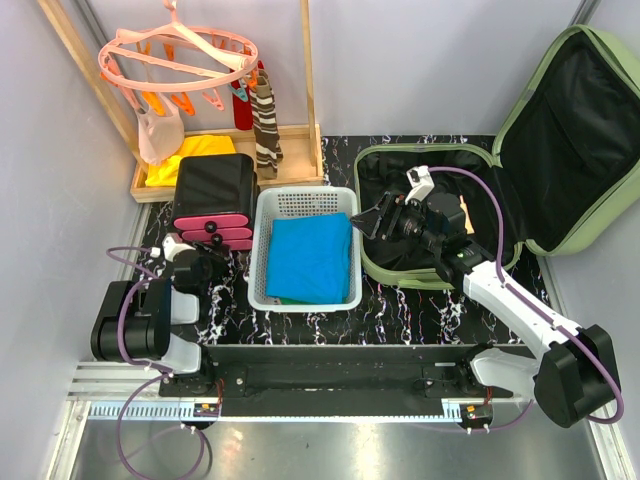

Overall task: Open, take out, and arrange the luggage
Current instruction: Open the drawer

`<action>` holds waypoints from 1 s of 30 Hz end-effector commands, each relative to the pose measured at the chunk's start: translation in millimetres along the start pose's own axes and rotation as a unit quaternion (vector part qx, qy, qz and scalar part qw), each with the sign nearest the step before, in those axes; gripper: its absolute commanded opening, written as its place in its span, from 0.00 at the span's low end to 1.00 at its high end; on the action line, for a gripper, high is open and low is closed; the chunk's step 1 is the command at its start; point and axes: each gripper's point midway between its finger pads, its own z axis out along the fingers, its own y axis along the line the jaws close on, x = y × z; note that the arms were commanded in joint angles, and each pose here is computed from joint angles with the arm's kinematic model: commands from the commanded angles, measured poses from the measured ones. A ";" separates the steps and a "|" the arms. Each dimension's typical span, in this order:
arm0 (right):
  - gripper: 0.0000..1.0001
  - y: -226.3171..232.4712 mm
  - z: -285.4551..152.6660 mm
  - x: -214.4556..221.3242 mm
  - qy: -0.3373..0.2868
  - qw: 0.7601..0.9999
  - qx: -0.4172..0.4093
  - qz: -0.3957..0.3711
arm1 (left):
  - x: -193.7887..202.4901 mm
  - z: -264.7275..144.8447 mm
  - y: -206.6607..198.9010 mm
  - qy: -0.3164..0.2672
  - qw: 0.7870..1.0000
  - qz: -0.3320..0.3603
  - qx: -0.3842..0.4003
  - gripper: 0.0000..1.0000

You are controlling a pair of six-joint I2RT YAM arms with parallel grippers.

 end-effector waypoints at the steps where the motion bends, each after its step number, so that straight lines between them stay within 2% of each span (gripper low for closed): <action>1: 0.79 4.3 -2.1 -14.7 -0.025 1.000 -0.001 -0.016 | -23.0 4.4 -23.3 -0.047 0.998 0.001 0.038 0.12; 7: 0.79 3.0 -0.6 -14.0 -0.023 1.000 0.000 -0.015 | -21.9 -10.3 -16.7 -0.056 0.998 -0.002 0.034 0.00; 30: 0.79 4.4 0.2 -10.3 -0.022 1.000 -0.010 -0.010 | -16.6 -50.4 6.7 -0.068 0.998 0.013 0.006 0.00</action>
